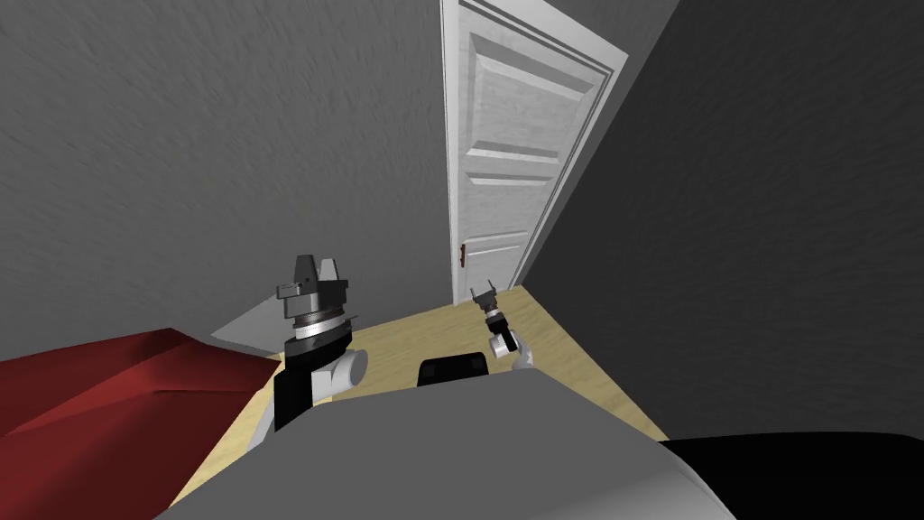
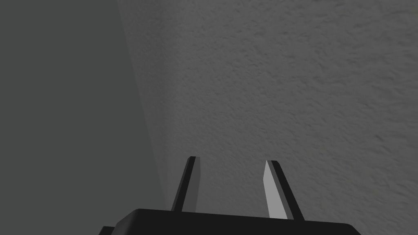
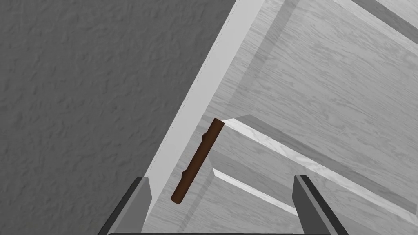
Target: Pull the door open
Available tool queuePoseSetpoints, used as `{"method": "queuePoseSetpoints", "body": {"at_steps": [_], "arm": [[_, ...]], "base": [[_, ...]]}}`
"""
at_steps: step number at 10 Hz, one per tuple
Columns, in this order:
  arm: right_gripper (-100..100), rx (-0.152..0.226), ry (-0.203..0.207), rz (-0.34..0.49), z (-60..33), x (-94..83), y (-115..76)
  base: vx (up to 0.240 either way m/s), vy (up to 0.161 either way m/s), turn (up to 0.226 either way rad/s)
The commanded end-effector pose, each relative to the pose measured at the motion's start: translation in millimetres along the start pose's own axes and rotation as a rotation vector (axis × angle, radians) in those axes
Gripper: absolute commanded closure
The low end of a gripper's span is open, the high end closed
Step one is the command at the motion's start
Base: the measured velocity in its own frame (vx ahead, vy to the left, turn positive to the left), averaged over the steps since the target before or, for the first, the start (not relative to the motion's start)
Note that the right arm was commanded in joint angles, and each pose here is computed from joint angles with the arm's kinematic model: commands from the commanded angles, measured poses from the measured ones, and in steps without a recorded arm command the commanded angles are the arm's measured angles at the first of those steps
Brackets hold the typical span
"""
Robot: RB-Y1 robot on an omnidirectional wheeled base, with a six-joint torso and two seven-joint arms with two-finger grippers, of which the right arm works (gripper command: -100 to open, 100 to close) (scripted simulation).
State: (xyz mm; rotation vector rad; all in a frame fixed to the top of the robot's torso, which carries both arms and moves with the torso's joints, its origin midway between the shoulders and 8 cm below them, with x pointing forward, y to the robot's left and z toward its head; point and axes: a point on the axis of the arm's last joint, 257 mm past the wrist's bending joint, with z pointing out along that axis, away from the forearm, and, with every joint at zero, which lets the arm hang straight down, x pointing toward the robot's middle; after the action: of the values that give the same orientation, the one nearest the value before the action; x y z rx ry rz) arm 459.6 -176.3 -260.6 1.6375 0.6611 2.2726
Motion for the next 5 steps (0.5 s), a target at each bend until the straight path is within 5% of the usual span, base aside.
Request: {"method": "queuePoseSetpoints", "body": {"at_steps": [1, 5], "arm": [[-100, 0.017, -0.008, 0.041, -1.0, -7.0, -6.6], [-100, 0.056, -0.032, 0.131, -4.1, -24.0, -20.9]], "base": [[0.102, 0.034, -0.056], [0.092, 0.021, -0.056]]}}
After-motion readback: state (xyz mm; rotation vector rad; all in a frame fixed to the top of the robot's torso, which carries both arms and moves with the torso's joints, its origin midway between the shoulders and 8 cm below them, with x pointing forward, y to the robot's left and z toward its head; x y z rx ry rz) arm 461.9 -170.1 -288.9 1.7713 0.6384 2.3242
